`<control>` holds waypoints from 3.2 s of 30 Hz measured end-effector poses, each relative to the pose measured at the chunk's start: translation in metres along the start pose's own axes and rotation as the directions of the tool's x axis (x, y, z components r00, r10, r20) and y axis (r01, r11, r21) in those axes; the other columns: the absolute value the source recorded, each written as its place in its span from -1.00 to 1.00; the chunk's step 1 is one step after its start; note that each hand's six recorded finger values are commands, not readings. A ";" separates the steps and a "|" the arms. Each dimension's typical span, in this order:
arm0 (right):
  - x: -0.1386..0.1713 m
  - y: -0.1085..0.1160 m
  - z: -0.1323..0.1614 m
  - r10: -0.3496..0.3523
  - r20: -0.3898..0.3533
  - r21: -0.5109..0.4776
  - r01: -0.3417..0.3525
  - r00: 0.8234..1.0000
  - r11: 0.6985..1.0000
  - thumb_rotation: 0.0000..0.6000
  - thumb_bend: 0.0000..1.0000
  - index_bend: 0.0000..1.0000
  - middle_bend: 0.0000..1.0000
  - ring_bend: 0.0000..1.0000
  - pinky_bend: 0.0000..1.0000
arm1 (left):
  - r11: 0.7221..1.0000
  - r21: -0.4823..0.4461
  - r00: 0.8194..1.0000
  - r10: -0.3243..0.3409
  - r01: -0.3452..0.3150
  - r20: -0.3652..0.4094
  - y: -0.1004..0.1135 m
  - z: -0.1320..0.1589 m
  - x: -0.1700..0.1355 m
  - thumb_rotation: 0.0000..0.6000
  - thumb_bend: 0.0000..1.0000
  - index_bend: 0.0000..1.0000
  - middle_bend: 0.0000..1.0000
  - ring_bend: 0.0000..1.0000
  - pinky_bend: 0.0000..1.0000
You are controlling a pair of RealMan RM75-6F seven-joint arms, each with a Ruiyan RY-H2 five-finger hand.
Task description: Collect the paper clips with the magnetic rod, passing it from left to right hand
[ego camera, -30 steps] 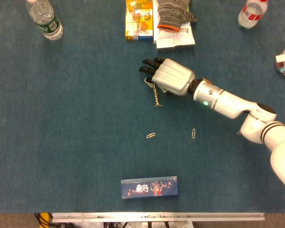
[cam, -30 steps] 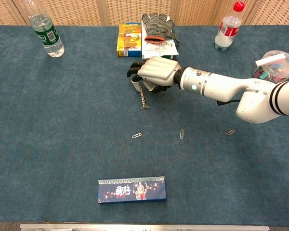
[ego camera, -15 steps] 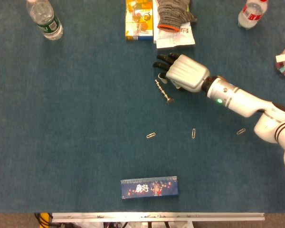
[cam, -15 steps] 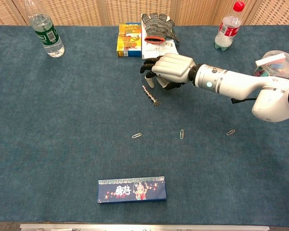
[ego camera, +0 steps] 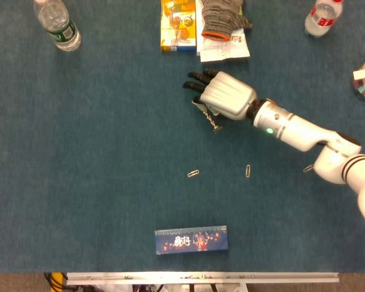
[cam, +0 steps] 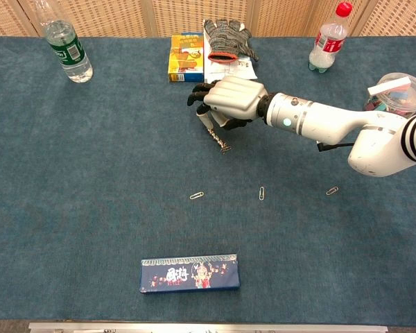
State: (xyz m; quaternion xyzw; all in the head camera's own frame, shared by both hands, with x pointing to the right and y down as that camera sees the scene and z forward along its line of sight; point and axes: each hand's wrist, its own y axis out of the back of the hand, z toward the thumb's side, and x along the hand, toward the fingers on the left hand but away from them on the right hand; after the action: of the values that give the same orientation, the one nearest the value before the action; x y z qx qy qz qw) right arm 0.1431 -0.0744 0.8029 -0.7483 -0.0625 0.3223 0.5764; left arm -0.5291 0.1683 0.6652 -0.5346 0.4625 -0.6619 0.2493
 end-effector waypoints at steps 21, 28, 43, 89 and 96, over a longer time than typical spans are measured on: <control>-0.010 -0.009 0.005 0.033 0.000 0.018 -0.033 0.999 0.999 1.00 0.79 0.06 -0.64 -0.82 -0.56 | 1.000 -0.014 1.000 0.005 -0.005 -0.007 0.000 -0.004 -0.005 1.00 -0.29 -0.84 -1.00 -1.00 -1.00; -0.004 -0.011 -0.004 0.043 0.020 0.032 -0.043 0.999 0.999 1.00 0.79 0.06 -0.64 -0.82 -0.56 | 1.000 -0.012 1.000 0.006 -0.006 -0.007 0.000 -0.003 -0.005 1.00 -0.29 -0.84 -1.00 -1.00 -1.00; 0.024 -0.007 -0.024 0.022 0.042 0.052 -0.024 0.999 0.998 1.00 0.79 0.17 -0.64 -0.82 -0.56 | 1.000 -0.005 1.000 0.002 -0.002 0.004 0.000 0.002 -0.004 1.00 -0.29 -0.84 -1.00 -1.00 -1.00; 0.041 -0.015 -0.036 0.057 0.080 0.121 -0.067 0.995 0.990 1.00 0.79 0.09 -0.64 -0.86 -0.60 | 1.000 -0.014 1.000 0.006 -0.006 0.005 0.001 0.003 -0.007 1.00 -0.29 -0.84 -1.00 -1.00 -1.00; 0.055 -0.008 -0.039 0.040 0.097 0.098 -0.049 0.994 0.994 1.00 0.61 0.09 -0.64 -0.86 -0.60 | 1.000 -0.013 1.000 0.006 -0.006 0.006 0.001 0.006 -0.008 1.00 -0.29 -0.84 -1.00 -1.00 -1.00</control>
State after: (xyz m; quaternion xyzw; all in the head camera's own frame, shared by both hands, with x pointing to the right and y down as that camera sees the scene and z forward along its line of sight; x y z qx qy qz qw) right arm 0.2103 -0.0778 0.7926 -0.7036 -0.0568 0.3730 0.6021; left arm -0.5218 0.1724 0.6610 -0.5369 0.4677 -0.6565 0.2490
